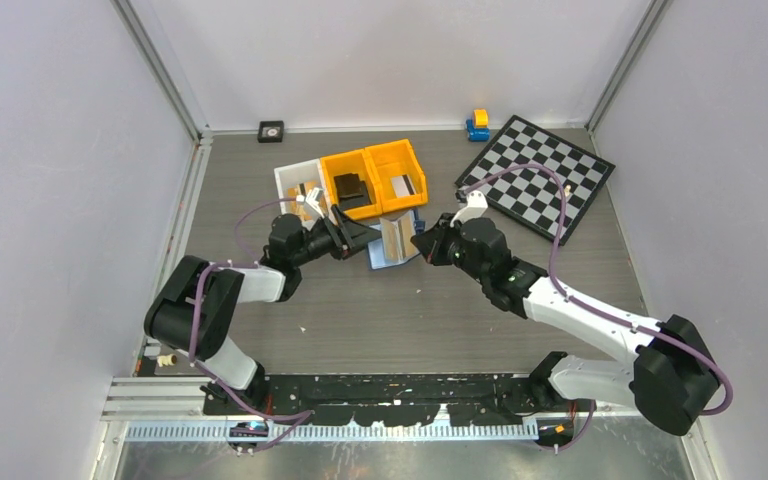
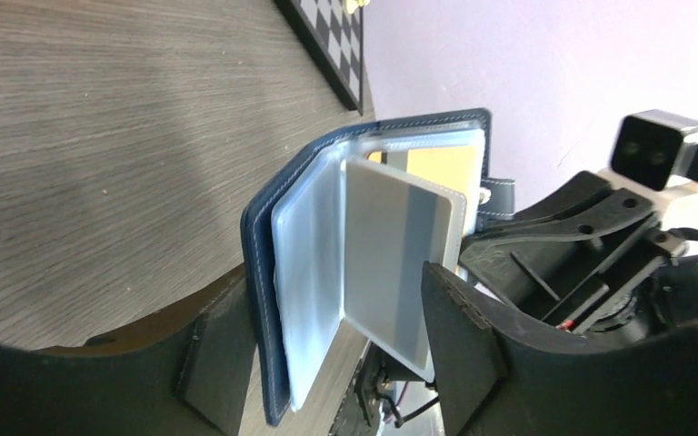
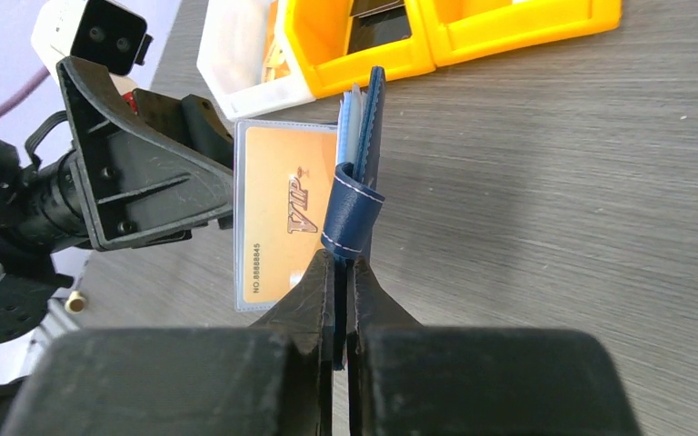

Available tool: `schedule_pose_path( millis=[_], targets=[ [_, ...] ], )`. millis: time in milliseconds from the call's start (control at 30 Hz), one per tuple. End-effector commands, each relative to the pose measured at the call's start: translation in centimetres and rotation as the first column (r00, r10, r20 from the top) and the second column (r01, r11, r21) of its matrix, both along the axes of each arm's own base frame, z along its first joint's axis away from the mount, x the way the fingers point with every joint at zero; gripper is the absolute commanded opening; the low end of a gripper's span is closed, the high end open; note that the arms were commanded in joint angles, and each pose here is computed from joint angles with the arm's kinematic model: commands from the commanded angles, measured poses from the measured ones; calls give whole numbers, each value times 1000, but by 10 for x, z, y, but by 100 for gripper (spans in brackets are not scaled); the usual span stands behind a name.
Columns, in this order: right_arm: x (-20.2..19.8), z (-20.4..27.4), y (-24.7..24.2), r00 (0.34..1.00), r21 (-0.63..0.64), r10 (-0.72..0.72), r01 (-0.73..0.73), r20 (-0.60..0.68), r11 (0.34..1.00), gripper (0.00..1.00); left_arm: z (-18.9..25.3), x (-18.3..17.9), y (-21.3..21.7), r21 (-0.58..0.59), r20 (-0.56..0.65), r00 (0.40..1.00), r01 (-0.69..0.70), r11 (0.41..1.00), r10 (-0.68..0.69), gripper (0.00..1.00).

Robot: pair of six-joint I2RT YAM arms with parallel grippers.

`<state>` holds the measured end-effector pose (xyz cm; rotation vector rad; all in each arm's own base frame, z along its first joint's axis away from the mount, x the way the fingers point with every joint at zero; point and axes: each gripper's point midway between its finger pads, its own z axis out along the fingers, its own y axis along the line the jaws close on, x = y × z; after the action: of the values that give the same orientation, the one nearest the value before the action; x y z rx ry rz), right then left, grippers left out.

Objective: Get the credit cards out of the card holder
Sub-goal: Remove the credit card from the card holder.

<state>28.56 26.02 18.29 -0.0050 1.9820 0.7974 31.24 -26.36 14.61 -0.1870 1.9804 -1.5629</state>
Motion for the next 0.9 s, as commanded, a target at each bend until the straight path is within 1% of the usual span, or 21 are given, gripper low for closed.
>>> schedule_pose_path(
  millis=[0,67,133,200,300,500,567,767,800,867],
  targets=[
    [0,45,13,996,191,51,-65,80,979,1,45,1,3,-102,148,989,7,995,8,67],
    [3,46,10,996,202,39,-53,74,978,1,44,1,4,-106,141,990,1,994,14,68],
    [5,47,7,997,209,28,-43,71,977,0,44,4,14,-123,145,987,-52,991,69,73],
    [2,46,8,997,224,54,-67,63,972,1,47,4,22,-136,157,983,-76,988,97,77],
    [3,47,8,997,245,59,-71,58,967,1,51,3,18,-127,162,985,-41,991,62,80],
    [5,46,6,997,266,63,-73,47,961,1,51,4,19,-145,163,984,-51,988,75,79],
    [6,46,3,998,269,52,-62,43,961,0,53,3,21,-151,165,983,-59,987,84,84],
    [8,45,3,998,295,62,-68,29,953,0,56,2,23,-144,177,980,-66,987,91,87],
    [9,45,2,998,301,60,-66,30,951,1,57,1,23,-142,180,980,-64,988,89,83],
    [8,47,1,997,310,61,-70,38,948,1,56,1,22,-138,181,980,-57,989,82,67]
  ],
)
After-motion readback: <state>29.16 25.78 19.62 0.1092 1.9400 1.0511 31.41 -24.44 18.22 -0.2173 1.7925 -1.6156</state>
